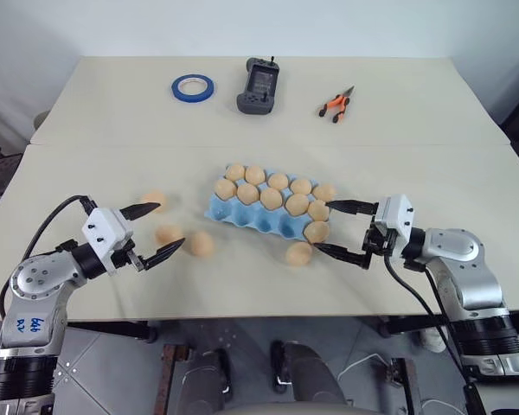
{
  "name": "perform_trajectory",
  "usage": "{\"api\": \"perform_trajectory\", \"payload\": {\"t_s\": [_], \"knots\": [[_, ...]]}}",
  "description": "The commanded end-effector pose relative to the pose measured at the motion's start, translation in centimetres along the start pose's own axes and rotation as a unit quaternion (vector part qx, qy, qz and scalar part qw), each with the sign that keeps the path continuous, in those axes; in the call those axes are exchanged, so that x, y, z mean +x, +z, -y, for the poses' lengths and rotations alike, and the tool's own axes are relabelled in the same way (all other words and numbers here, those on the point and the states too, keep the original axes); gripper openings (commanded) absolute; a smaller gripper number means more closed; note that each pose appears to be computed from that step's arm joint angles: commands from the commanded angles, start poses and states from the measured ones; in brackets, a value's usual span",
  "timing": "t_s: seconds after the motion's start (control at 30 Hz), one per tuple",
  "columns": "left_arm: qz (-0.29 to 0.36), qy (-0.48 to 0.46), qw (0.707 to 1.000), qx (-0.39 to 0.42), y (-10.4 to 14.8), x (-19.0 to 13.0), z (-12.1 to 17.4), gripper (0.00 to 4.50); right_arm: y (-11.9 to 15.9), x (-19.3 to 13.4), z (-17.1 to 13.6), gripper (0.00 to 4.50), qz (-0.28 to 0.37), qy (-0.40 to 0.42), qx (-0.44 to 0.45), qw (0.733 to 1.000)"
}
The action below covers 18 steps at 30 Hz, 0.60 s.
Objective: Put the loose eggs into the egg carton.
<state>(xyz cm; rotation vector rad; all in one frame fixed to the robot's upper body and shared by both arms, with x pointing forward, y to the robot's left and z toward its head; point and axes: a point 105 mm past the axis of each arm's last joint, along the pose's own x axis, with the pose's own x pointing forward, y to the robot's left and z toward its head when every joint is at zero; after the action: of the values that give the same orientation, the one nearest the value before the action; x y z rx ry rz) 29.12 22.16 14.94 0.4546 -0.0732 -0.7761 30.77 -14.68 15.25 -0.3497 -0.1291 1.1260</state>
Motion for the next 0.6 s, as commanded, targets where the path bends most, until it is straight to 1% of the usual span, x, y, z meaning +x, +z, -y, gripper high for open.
{"api": "perform_trajectory", "payload": {"t_s": [0.03, 0.23, 0.33, 0.47, 0.53, 0.6], "knots": [[0.009, 0.005, 1.0, 0.012, 0.8, -0.2, -0.4, 4.46, 1.0, -0.9, 0.4, 4.5, 0.015, -0.017, -0.015, 1.0], [0.022, -0.026, 0.999, 0.001, 1.0, 0.5, 0.5, 4.46, 0.6, -2.3, 0.1, 4.5, 0.007, -0.035, -0.022, 0.999], [0.027, -0.052, 0.998, 0.003, 1.1, 1.0, 1.3, 4.46, 0.1, -4.2, -0.1, 4.5, -0.015, -0.046, -0.018, 0.999], [0.039, -0.126, 0.991, 0.014, 1.1, 2.1, 3.7, 4.46, -1.4, -8.0, -1.1, 4.5, -0.072, -0.057, -0.016, 0.996], [0.045, -0.147, 0.988, 0.017, 1.0, 2.3, 4.4, 4.46, -2.0, -8.7, -1.7, 4.5, -0.087, -0.054, -0.018, 0.995], [0.054, -0.157, 0.986, 0.015, 1.0, 2.4, 4.8, 4.46, -2.2, -8.6, -2.1, 4.5, -0.087, -0.051, -0.018, 0.995]]}}
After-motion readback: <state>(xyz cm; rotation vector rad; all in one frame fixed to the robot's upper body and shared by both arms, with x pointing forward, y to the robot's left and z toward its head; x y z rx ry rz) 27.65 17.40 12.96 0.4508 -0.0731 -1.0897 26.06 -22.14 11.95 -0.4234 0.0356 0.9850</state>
